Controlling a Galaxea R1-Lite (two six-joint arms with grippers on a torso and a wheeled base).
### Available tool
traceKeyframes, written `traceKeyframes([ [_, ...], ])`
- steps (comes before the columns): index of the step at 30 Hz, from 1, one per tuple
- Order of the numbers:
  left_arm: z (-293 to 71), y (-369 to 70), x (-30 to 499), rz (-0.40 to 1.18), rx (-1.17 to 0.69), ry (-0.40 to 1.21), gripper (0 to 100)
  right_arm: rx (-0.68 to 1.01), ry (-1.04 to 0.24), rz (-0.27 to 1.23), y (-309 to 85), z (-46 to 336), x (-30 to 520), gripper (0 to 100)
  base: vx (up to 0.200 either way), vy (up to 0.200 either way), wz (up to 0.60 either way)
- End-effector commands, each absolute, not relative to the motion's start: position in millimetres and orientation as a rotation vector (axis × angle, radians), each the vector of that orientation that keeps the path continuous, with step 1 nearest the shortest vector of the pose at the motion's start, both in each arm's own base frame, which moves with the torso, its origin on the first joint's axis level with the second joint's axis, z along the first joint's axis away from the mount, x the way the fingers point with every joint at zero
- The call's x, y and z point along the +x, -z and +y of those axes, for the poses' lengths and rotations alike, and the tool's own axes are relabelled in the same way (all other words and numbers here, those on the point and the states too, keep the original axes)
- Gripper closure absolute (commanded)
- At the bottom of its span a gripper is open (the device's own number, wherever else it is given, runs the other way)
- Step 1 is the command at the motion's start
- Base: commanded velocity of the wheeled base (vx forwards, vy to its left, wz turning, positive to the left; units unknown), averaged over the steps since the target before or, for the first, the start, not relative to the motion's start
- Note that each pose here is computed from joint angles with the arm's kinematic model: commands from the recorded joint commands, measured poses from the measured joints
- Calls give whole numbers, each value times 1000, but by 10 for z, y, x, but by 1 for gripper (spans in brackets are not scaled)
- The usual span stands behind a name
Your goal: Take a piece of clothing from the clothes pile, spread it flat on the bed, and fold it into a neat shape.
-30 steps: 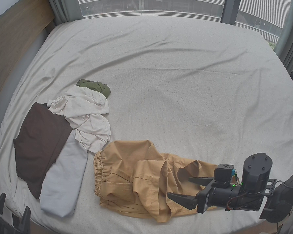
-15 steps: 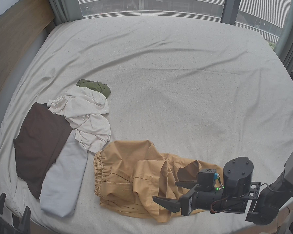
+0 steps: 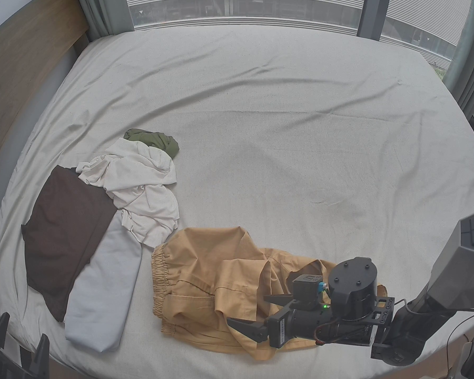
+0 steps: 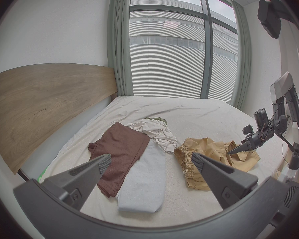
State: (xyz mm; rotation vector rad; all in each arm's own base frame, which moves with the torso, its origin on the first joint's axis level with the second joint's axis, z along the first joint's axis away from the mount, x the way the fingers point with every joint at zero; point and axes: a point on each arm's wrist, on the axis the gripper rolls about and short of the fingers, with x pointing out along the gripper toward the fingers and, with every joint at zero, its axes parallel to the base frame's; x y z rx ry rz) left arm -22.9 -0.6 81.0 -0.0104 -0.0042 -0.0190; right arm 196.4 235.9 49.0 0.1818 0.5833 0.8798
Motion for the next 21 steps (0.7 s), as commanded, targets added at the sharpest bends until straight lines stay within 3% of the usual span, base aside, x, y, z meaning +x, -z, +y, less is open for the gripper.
traceKeyframes([
  [1, -6, -758, -228, -3, -11, 18, 0, 181, -882, 585, -432, 2451, 2033, 0, 0, 0, 0],
  [21, -6, -758, -228, -3, -12, 18, 0, 181, -938, 567, -291, 2785, 2098, 0, 0, 0, 0],
])
